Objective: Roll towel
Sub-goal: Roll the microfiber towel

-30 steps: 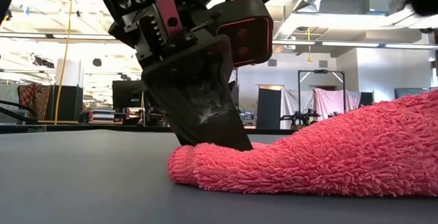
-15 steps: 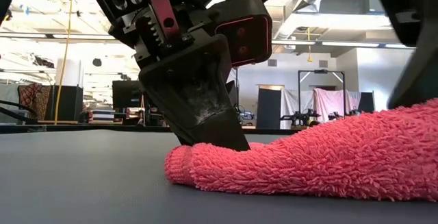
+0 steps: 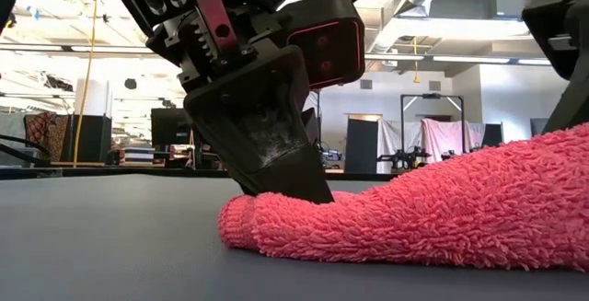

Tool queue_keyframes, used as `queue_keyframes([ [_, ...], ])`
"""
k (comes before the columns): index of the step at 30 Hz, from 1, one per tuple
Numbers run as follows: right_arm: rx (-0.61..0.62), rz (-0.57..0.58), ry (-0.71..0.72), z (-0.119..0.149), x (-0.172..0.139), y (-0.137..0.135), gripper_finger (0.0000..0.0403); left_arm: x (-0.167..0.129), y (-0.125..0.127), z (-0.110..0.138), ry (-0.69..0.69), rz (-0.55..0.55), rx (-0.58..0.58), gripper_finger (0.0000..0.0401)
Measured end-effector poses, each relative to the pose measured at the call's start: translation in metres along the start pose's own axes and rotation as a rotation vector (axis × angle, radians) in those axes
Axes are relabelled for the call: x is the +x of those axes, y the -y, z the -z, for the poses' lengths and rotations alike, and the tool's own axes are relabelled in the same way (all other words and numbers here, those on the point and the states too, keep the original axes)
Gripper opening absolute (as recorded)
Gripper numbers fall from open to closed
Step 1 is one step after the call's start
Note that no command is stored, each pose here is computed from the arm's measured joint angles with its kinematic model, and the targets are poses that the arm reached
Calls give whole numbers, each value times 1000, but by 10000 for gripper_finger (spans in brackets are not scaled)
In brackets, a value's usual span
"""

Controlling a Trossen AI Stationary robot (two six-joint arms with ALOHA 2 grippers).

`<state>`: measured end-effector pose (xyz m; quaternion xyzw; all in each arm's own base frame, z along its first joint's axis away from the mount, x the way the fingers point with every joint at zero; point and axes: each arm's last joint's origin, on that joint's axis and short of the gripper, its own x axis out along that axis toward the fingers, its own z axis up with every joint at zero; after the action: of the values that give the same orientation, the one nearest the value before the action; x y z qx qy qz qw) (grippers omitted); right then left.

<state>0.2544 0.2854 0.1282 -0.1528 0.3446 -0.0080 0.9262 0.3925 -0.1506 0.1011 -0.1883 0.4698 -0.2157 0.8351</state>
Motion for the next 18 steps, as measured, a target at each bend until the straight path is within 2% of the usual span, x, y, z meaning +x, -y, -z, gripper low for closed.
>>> queue_keyframes([
  [7, 49, 1, -13, 3, -3, -2, 216, 0, 0, 0, 1, 3, 10, 0],
  [13, 17, 3, -14, 3, -3, -1, 216, 0, 0, 0, 2, 3, 10, 0],
  [18, -49, -13, 34, -20, -10, -5, 216, 0, 0, 0, 2, 3, 8, 0],
])
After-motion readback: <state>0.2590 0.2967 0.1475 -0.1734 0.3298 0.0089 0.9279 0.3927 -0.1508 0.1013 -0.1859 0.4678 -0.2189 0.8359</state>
